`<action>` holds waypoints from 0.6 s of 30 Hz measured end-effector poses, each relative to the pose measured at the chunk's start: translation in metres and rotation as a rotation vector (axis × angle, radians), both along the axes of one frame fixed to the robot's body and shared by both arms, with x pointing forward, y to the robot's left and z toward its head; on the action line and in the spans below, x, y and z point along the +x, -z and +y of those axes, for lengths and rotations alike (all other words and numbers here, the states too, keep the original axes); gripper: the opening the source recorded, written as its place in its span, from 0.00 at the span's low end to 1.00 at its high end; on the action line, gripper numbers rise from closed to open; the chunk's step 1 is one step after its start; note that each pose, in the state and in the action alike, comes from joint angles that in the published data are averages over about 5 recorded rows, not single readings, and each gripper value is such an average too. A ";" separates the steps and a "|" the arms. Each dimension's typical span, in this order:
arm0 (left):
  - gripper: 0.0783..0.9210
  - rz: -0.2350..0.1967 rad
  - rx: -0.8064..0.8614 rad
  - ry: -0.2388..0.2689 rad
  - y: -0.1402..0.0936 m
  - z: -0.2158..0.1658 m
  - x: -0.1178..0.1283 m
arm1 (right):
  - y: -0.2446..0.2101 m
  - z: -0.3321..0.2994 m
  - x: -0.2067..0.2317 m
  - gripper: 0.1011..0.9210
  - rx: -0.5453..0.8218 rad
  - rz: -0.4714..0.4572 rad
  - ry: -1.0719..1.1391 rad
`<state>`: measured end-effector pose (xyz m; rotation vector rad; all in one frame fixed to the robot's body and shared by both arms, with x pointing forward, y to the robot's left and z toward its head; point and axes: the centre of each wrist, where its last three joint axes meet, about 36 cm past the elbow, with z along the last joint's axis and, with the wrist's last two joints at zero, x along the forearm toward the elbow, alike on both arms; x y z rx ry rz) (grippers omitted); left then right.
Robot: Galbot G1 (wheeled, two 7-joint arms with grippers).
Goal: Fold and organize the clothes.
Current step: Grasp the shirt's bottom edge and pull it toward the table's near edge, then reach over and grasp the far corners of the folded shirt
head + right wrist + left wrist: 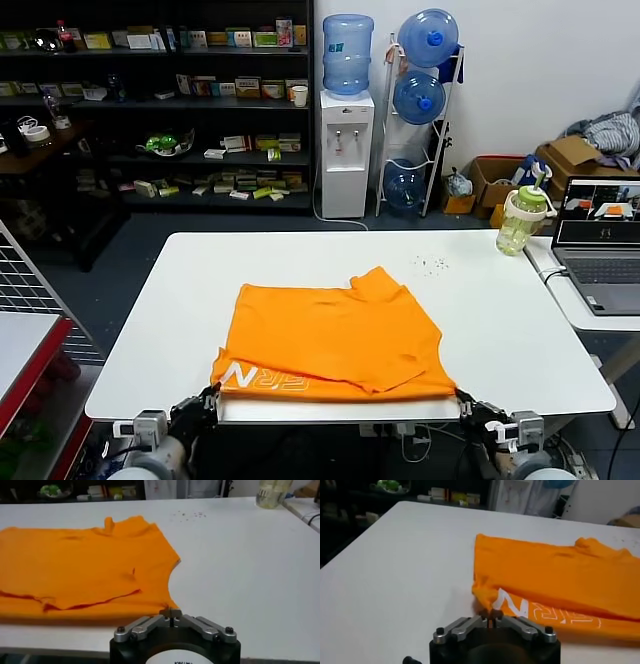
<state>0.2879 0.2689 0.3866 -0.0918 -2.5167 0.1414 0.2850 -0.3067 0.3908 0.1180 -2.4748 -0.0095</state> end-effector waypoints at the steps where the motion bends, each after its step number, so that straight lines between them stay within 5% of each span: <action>1: 0.19 0.002 -0.001 -0.001 -0.001 0.000 -0.002 | -0.002 0.000 -0.001 0.20 -0.002 -0.006 -0.002; 10: 0.50 -0.017 0.006 -0.008 -0.014 0.010 -0.002 | -0.019 0.001 0.013 0.52 0.002 -0.083 -0.028; 18: 0.78 -0.136 -0.014 -0.008 -0.020 0.018 0.039 | -0.028 0.005 0.082 0.79 0.032 -0.175 -0.008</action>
